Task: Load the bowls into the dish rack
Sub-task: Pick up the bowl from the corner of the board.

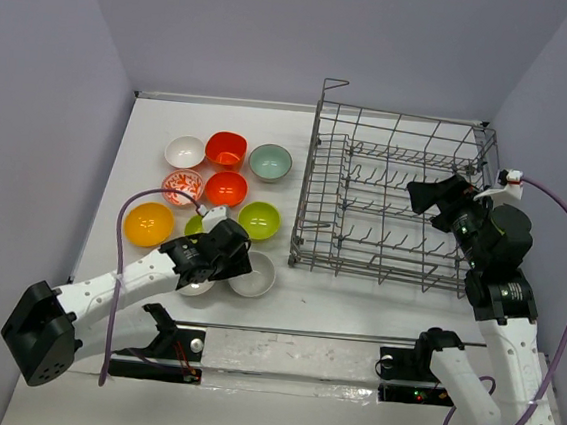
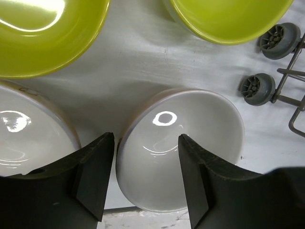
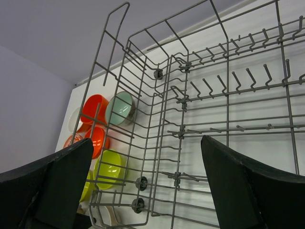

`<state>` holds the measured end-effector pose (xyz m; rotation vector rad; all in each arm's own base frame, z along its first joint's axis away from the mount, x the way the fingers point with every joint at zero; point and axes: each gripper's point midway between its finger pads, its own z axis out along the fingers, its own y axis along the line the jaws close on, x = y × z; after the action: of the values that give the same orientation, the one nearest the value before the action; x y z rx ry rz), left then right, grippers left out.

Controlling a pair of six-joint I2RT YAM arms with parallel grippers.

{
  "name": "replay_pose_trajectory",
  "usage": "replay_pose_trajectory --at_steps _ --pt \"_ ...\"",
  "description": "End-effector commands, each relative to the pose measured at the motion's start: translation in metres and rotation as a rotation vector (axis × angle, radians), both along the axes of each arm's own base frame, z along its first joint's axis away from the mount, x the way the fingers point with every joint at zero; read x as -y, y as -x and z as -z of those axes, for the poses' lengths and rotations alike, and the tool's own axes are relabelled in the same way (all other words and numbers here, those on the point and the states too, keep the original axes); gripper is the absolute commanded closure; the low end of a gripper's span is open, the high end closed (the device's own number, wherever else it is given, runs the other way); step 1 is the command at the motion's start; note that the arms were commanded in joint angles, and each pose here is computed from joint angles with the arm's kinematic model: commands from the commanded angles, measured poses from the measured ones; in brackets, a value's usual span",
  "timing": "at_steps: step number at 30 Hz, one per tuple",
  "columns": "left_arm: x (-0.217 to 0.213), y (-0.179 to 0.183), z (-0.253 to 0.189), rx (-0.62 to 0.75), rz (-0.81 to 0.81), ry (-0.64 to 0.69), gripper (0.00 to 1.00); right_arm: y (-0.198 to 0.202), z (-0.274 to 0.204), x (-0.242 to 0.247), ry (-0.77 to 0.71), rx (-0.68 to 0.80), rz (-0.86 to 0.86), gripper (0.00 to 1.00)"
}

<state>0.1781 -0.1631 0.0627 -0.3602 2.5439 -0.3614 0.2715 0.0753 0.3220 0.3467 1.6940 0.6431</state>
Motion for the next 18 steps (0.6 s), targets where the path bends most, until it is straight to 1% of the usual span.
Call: replay_pose_trajectory --at_steps 1,11,18 --pt "-0.004 0.004 0.009 -0.016 -0.021 -0.021 0.36 0.0 -0.001 0.002 0.008 0.018 0.01 0.0" --pt "-0.004 0.009 0.016 -0.032 -0.018 -0.036 0.51 0.001 0.001 0.002 0.013 0.018 0.011 0.0" --pt "-0.004 0.013 0.023 -0.047 -0.014 -0.04 0.55 0.0 0.0 0.001 0.014 0.018 0.006 0.0"
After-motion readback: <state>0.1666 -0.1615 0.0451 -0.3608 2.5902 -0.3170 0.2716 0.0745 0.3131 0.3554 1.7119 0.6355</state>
